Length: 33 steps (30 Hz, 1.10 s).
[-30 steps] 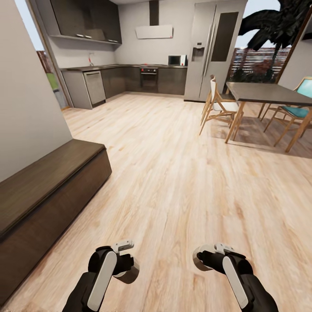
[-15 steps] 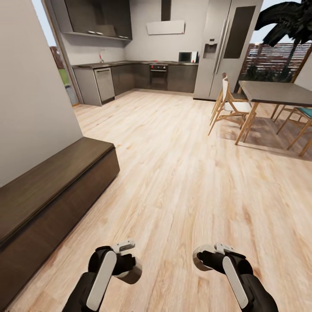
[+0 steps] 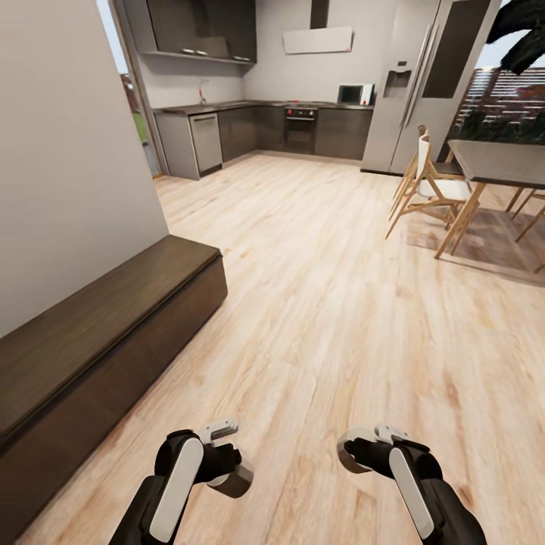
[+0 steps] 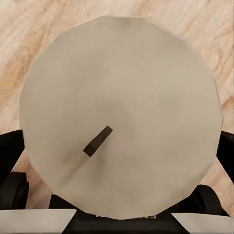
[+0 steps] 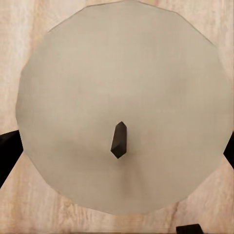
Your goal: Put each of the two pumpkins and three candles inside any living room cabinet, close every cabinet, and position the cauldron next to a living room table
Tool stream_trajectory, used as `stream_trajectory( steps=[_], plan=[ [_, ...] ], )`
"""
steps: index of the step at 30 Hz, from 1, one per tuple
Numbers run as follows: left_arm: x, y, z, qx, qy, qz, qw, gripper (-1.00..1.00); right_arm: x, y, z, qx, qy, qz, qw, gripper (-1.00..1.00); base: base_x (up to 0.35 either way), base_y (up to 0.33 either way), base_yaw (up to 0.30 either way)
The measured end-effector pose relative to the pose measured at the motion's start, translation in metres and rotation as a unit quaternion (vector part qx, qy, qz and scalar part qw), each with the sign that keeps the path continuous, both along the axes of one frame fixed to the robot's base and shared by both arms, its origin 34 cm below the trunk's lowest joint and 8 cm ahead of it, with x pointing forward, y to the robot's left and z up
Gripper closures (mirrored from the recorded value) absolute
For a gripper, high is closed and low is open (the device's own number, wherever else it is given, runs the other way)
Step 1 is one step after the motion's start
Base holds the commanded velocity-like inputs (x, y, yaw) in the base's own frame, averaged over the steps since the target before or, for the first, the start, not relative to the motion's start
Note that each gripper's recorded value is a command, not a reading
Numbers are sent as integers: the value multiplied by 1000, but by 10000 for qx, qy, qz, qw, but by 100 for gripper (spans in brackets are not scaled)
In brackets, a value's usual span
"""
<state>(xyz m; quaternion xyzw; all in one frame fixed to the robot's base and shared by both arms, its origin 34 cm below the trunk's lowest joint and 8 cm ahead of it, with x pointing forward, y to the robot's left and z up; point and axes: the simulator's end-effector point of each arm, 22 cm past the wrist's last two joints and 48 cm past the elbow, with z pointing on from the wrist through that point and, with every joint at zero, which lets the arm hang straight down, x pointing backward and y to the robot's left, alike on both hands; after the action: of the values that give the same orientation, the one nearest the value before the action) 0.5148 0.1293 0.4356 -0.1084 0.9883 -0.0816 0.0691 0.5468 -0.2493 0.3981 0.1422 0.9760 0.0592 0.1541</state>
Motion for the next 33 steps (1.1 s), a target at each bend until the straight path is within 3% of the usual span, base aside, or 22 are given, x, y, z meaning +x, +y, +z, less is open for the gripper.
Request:
stream_trajectory(
  steps=[7, 18, 33],
  plan=[
    [1, 0, 11, 9, 41, -2, 10000, 100, 1, 0, 11, 3, 37, -2, 10000, 100, -138, -82, 186],
    [3, -8, 25, -4, 24, -142, 9999, 100, 3, 0, 23, 11, 50, -2, 10000, 100, -143, -93, 8],
    [9, -9, 50, -18, -14, -136, 9999, 100, 7, -1, 46, 12, 48, -14, 10000, 100, -5, -4, -215]
  ],
)
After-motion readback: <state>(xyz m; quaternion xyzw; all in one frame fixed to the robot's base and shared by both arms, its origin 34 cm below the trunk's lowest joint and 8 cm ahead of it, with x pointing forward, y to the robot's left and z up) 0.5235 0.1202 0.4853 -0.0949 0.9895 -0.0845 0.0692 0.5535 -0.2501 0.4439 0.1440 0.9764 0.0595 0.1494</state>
